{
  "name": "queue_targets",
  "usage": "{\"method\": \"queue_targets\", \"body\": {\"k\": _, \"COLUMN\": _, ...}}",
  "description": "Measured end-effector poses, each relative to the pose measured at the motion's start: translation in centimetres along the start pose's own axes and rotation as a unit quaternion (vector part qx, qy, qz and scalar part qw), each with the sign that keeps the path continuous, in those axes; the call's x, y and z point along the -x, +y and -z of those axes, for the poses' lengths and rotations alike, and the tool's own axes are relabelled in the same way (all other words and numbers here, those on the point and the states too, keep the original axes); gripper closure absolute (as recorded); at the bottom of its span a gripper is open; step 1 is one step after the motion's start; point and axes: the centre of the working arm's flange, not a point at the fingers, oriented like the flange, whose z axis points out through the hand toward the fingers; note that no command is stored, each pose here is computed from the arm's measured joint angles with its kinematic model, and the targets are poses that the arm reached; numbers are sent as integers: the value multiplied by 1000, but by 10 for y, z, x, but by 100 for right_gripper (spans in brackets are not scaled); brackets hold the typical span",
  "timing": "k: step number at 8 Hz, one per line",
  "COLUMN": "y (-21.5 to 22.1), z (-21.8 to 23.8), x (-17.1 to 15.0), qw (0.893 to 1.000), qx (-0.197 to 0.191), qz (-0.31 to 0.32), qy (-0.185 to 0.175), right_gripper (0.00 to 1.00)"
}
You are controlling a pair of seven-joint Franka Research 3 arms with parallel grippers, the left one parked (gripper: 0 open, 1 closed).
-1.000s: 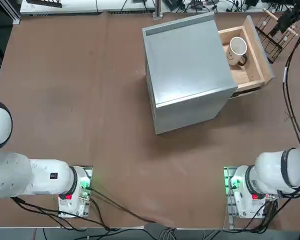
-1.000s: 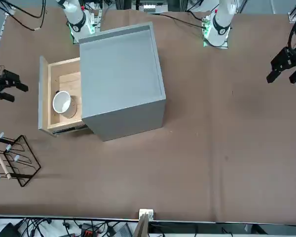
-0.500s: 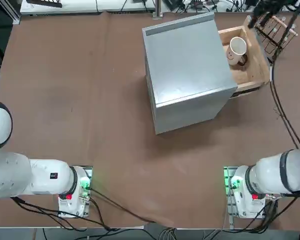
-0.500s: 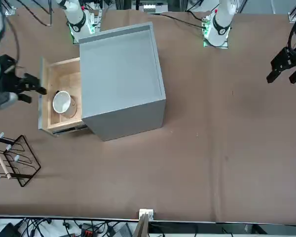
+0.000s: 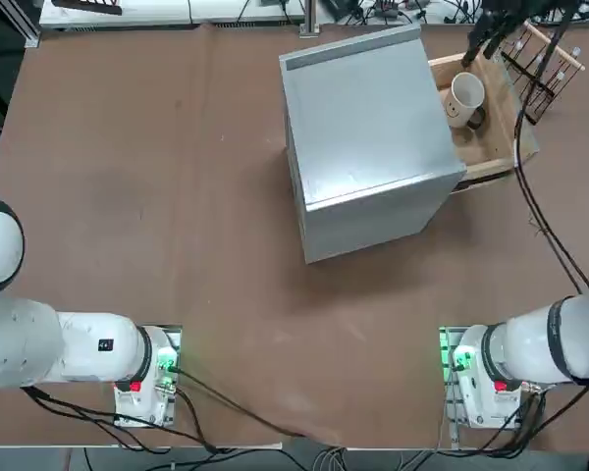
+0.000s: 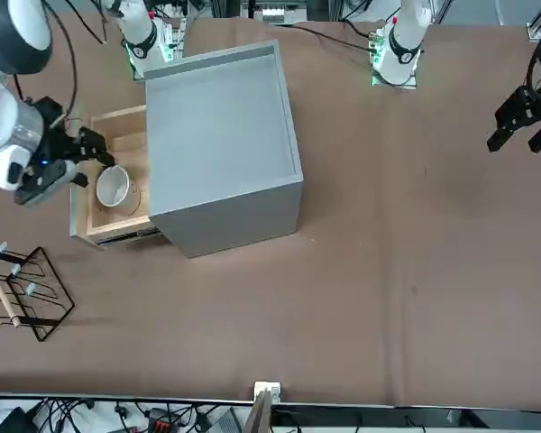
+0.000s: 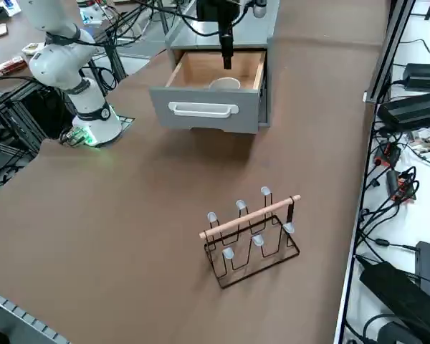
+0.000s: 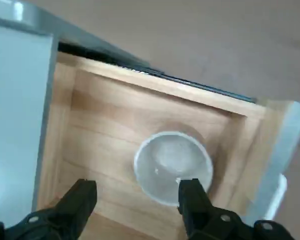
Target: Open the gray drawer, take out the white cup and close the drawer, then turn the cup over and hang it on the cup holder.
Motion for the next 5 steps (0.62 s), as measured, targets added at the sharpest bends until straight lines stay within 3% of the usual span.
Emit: {"method": "queue_targets", "body": {"k": 5, "y": -15, "z": -73, "x": -1, "qw": 998, "qx": 13, "qz": 66, "qy": -16, "right_gripper": 3}}
